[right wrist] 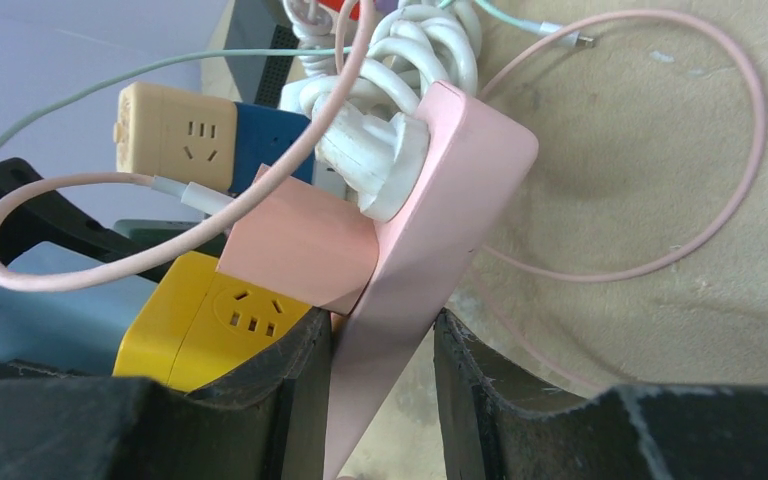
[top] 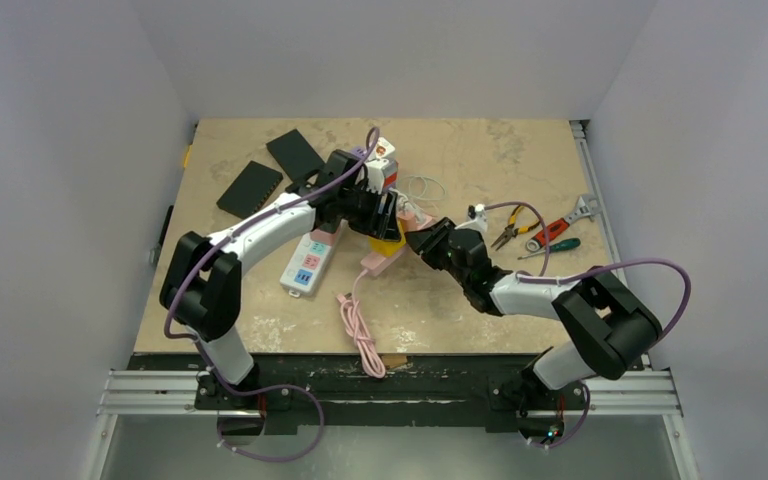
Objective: Pull the plug off the socket
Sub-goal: Remove the plug from the socket.
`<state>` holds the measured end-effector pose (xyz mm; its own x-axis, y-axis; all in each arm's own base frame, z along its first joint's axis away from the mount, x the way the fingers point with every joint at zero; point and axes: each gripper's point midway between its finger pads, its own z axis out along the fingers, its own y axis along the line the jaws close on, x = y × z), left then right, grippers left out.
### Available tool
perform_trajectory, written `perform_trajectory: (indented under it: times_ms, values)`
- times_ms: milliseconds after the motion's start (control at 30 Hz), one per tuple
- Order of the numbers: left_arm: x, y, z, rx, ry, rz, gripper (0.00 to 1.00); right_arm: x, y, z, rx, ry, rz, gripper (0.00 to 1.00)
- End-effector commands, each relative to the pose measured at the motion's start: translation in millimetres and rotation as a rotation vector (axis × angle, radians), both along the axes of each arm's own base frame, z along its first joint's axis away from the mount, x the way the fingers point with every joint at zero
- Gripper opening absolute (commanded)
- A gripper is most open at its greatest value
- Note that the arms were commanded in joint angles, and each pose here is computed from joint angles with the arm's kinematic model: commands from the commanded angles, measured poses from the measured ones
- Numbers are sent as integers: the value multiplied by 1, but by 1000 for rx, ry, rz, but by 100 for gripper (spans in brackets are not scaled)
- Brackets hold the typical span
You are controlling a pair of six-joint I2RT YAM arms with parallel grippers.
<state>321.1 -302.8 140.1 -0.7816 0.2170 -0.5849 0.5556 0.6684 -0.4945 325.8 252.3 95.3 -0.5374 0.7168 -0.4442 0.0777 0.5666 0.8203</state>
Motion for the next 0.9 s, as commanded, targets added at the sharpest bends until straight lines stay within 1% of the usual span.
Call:
perform_trajectory:
  times_ms: [0,200,300,333,400,433,467,500,567,633,667,733,867]
  values:
    - [14,-41,103,-215,-178,-59,0,-33,-46,-82,-439,159,14,0]
    - [16,-42,102,-194,-187,-73,0,-34,-49,-81,-460,158,8,0]
    - [11,-40,91,-179,-166,-80,0,-34,-46,-81,-452,152,13,0]
    - [9,-38,86,-176,-159,-81,0,-34,-46,-81,-447,156,15,0]
    - [3,-35,78,-176,-152,-80,0,-37,-35,-75,-385,153,53,0]
    - [1,-33,75,-176,-151,-77,0,-38,-31,-69,-352,141,68,7]
    - [0,-31,73,-175,-149,-74,0,-41,-26,-60,-314,115,92,23]
    - [-1,-30,72,-174,-145,-74,0,-42,-23,-49,-282,87,106,37]
    - [-1,-30,75,-179,-148,-73,0,-47,-19,-29,-239,40,135,55]
    - [2,-30,80,-181,-160,-68,0,-52,-23,-12,-214,-5,135,76]
    - [4,-29,81,-180,-164,-65,0,-56,-24,-6,-206,-24,142,82]
    - [6,-30,84,-180,-171,-58,0,-63,-28,5,-175,-46,145,89]
    - [11,-29,83,-184,-170,-16,0,-81,-22,26,-115,-97,178,95]
